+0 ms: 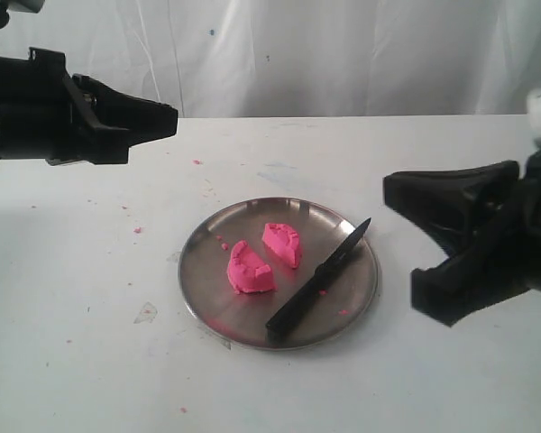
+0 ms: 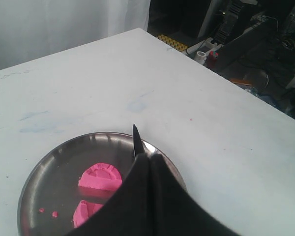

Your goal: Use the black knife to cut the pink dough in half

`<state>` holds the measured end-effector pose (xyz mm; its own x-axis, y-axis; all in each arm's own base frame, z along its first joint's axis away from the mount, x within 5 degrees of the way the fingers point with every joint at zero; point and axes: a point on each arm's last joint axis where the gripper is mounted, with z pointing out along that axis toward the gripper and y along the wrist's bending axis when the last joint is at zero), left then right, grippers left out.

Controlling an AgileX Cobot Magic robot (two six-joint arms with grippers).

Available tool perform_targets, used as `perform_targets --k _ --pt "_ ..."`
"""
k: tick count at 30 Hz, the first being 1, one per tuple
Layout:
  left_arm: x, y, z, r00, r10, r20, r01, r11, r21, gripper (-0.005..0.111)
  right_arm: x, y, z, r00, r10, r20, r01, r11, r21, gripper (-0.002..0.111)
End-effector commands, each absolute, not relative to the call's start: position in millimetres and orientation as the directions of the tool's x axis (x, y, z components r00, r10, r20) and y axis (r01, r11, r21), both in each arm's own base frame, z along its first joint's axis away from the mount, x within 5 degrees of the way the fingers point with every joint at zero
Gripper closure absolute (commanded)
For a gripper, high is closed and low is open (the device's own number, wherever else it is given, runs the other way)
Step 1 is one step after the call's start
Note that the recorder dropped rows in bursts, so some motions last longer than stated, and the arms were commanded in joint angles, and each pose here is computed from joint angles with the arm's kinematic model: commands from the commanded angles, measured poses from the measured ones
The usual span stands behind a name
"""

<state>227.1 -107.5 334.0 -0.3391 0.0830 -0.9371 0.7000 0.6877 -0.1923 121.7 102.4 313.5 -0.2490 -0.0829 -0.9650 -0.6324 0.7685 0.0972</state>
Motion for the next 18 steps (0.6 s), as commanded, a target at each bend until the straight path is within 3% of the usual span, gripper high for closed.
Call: perform_targets --k 1,6,12,18 --pt "224.3 -108.1 334.8 -0.340 0.073 -0.938 0.704 0.680 -0.203 0.107 116.0 76.8 305.1 -0.281 0.008 -0.960 -0.527 0.835 0.161 0.108" --pt "224.3 -108.1 334.8 -0.340 0.073 -0.938 0.704 0.680 -0.203 0.107 101.5 52.7 282.4 -0.321 0.055 -0.946 -0.419 0.887 0.194 0.108" --pt "224.3 -108.1 334.8 -0.340 0.073 -0.938 0.704 0.680 -0.203 0.107 82.6 31.3 263.2 -0.256 0.118 -0.960 -0.309 0.931 0.196 0.108" --pt "224.3 -108.1 334.8 -0.340 0.073 -0.938 0.704 0.680 -0.203 0.107 71.7 25.4 252.1 -0.210 0.133 -0.969 -0.287 0.939 0.191 0.108"
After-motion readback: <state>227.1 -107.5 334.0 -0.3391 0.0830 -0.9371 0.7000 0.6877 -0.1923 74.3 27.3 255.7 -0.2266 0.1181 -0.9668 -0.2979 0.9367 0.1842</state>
